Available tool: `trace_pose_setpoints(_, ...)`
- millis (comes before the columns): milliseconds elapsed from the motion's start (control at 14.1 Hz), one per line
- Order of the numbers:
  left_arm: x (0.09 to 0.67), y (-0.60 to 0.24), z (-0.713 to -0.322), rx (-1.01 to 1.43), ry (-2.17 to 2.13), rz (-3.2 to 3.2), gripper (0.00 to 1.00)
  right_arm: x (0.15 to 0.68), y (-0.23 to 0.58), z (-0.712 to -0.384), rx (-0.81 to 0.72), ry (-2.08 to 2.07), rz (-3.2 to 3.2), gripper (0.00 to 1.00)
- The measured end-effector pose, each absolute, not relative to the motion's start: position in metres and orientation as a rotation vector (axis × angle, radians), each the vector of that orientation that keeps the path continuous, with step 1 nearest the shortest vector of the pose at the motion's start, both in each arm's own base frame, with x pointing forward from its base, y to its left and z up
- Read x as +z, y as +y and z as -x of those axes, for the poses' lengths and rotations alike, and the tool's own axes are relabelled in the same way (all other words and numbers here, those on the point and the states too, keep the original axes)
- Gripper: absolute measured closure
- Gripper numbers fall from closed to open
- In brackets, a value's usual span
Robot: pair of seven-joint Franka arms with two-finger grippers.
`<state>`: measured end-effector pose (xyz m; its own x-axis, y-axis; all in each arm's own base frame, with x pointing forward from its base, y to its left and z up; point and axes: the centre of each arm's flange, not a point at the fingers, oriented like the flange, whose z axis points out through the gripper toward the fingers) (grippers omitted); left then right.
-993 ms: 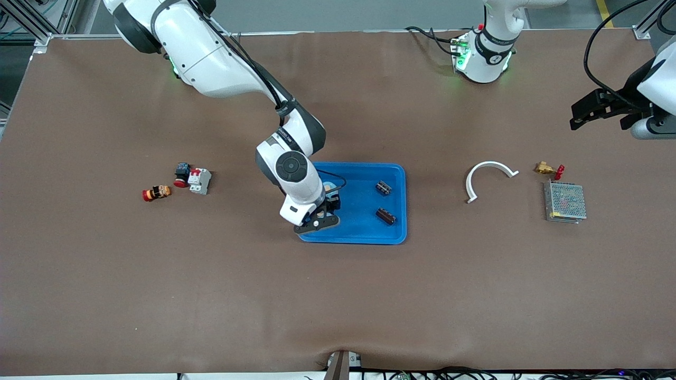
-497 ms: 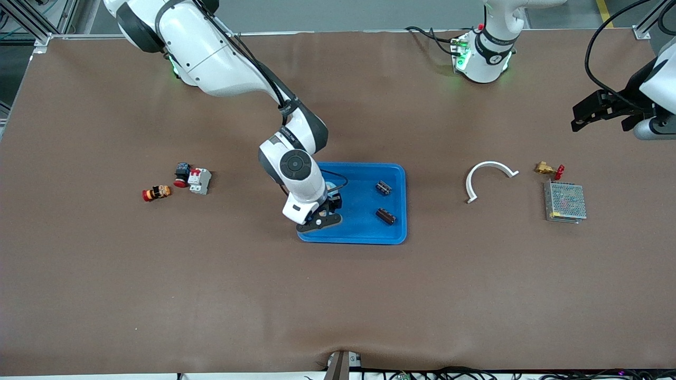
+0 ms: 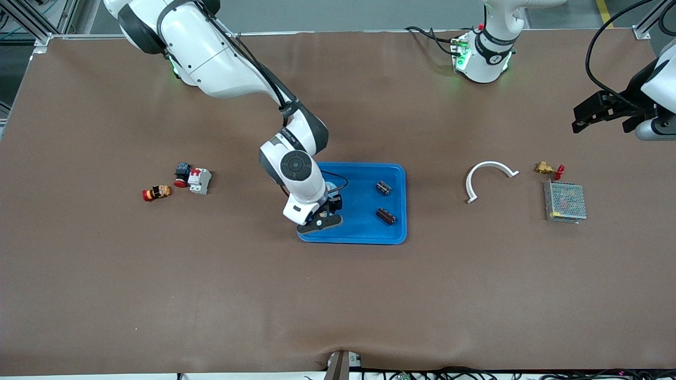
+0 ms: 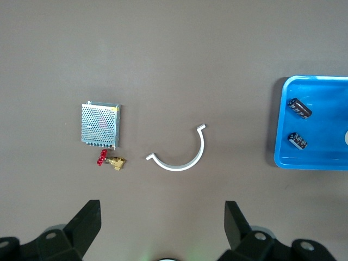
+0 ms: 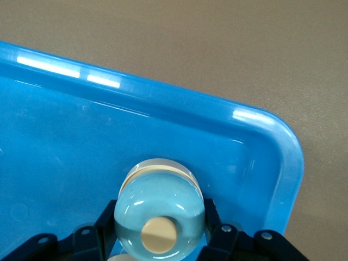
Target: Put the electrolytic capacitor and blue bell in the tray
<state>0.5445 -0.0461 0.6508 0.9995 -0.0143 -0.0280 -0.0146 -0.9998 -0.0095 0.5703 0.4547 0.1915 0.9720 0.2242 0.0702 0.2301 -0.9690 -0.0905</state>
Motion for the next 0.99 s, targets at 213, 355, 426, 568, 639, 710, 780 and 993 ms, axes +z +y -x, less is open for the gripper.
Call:
trace_pose_setpoints(213, 0.651, -0.049, -0.548, 0.036, 0.031, 3.132, 0.00, 0.192, 0.454, -0.571, -0.093, -0.349, 3.022, 0.09)
trace_pose_setpoints(355, 0.650, -0.050, -0.550, 0.036, 0.034, 3.133, 0.00, 0.193, 0.455, -0.572, -0.096, -0.348, 3.021, 0.01)
trace_pose_setpoints(426, 0.650, -0.051, -0.550, 0.037, 0.035, 3.133, 0.00, 0.194, 0.455, -0.573, -0.101, -0.347, 3.020, 0.00)
trace_pose_setpoints(568, 0.650, -0.052, -0.550, 0.037, 0.037, 3.133, 0.00, 0.202, 0.455, -0.578, -0.123, -0.341, 3.016, 0.00)
trace_pose_setpoints(639, 0.650, -0.052, -0.550, 0.036, 0.038, 3.133, 0.00, 0.210, 0.453, -0.581, -0.128, -0.336, 3.018, 0.00)
trace_pose_setpoints(710, 0.650, -0.052, -0.550, 0.036, 0.038, 3.133, 0.00, 0.223, 0.451, -0.584, -0.110, -0.334, 3.031, 0.00)
trace_pose_setpoints(780, 0.650, -0.052, -0.551, 0.036, 0.038, 3.133, 0.00, 0.242, 0.449, -0.585, -0.088, -0.334, 3.047, 0.00)
trace_pose_setpoints(993, 0.650, -0.051, -0.551, 0.035, 0.035, 3.133, 0.00, 0.327, 0.433, -0.579, 0.012, -0.329, 3.114, 0.00)
